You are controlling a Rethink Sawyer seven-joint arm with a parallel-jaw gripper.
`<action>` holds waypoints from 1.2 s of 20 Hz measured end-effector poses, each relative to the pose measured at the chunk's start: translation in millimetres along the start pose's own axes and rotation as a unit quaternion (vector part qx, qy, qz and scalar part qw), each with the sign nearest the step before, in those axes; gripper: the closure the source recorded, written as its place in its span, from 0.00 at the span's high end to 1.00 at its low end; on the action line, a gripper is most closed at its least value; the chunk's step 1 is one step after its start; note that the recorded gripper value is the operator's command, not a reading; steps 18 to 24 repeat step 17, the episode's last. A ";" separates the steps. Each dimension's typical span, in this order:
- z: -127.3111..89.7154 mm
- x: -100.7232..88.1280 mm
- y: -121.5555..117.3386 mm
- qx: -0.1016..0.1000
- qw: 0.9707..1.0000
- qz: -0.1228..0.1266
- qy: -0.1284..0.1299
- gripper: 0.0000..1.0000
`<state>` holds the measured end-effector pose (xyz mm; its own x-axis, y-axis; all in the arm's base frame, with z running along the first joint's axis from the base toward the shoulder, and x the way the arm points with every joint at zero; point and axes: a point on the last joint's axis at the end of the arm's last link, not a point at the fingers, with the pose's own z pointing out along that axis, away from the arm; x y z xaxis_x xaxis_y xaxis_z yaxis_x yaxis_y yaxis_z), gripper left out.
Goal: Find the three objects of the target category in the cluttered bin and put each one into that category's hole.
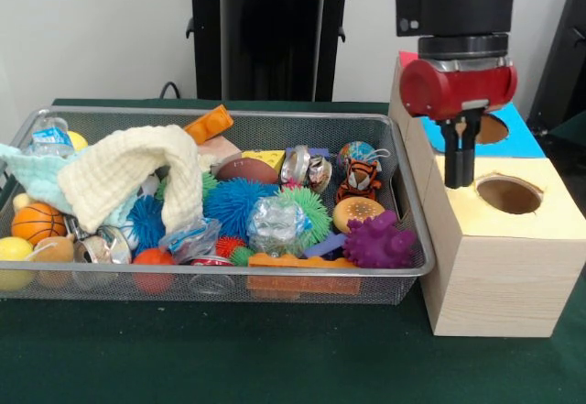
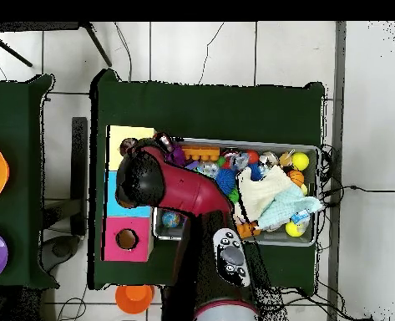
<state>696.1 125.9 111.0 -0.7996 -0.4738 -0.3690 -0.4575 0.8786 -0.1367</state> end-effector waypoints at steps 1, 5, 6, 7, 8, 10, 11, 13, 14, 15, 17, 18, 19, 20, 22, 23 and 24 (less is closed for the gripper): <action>-2.2 -1.3 -6.0 0.001 1.000 0.004 -0.003 0.00; -12.9 -5.8 -29.9 0.008 1.000 0.019 -0.015 0.00; -16.3 -6.9 -35.9 0.011 1.000 0.022 -0.018 0.00; -18.7 -7.6 -39.8 0.013 0.999 0.024 -0.020 0.00; -22.3 -8.8 -45.3 0.016 0.999 0.026 -0.023 0.00; -27.4 -11.2 -50.8 0.019 0.999 0.028 -0.027 0.00; -28.9 -12.4 -51.2 0.020 0.999 0.028 -0.028 0.00; -31.2 -14.6 -51.5 0.020 0.999 0.028 -0.031 0.00; -31.7 -15.4 -51.2 0.020 0.999 0.028 -0.032 0.00; -32.8 -17.3 -50.3 0.020 0.999 0.027 -0.034 0.00; -33.8 -18.9 -49.5 0.019 0.999 0.026 -0.035 0.00; -33.8 -18.9 -49.5 0.019 0.999 0.026 -0.035 0.00; -33.8 -18.9 -49.5 0.019 0.999 0.026 -0.035 0.00; -33.8 -18.9 -49.5 0.019 0.999 0.026 -0.035 0.00; -33.8 -18.9 -49.5 0.019 0.999 0.026 -0.035 0.00; -33.8 -18.9 -49.5 0.019 0.999 0.026 -0.035 0.00; -33.8 -18.9 -49.5 0.019 0.999 0.026 -0.035 0.00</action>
